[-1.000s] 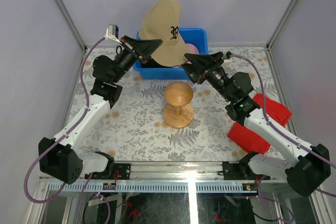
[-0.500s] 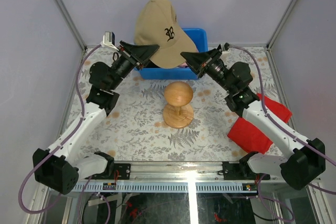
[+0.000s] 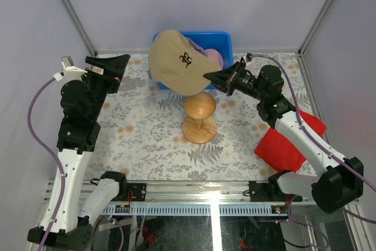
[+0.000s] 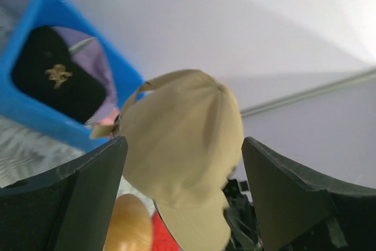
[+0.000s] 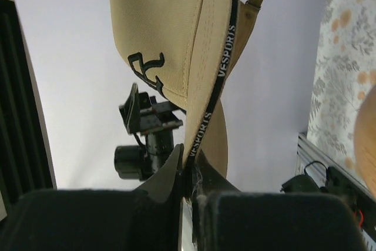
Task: Stack the hats
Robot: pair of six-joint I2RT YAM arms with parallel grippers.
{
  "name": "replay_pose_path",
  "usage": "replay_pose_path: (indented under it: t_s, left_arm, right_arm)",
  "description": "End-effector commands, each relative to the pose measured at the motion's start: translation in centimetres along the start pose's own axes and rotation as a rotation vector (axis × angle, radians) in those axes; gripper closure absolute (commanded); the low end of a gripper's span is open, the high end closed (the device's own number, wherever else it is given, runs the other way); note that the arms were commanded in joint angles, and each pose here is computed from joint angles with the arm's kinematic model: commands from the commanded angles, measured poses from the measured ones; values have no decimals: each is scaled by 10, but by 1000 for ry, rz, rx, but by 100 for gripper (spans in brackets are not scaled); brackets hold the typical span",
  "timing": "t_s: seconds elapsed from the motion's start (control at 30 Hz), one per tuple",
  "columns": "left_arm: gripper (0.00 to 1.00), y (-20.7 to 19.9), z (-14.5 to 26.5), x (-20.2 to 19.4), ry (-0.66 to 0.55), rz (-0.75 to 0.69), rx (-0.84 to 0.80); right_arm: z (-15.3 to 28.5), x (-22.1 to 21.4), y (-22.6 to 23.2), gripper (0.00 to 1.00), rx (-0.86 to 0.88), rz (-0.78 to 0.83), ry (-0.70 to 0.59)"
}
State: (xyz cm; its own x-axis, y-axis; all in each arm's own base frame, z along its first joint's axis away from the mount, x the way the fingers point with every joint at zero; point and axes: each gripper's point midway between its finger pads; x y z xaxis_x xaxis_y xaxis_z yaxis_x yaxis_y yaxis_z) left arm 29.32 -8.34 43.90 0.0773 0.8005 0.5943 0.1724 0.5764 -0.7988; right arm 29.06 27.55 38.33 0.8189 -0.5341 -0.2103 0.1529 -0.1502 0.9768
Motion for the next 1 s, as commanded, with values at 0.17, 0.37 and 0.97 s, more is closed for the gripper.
replay_pose_path:
  t_s: [0.17,0.37,0.97]
  left_arm:
    - [20,117,-15,-80,347,32,325]
    - [19,142,-8,-89,383,5,368]
    - [20,171,-2,-128,485,54,358]
  right_arm:
    - [22,-27,-46,100,-81,-90,178]
    - [51,-24,-86,100,-158,-124,173]
    - [132,-12,-181,100,-310,-163,79]
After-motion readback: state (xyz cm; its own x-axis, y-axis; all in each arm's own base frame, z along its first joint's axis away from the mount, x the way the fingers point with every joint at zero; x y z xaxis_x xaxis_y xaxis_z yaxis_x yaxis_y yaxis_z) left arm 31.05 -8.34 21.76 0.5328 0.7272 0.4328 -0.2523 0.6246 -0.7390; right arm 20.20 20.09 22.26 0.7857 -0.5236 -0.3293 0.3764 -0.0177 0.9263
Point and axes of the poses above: each gripper's point midway between its finger pads, its own z axis back along the fingers, its own y axis along the line the jaws close on, x = y × z, and after that the axes turned 12 degrees about -z, right-handed
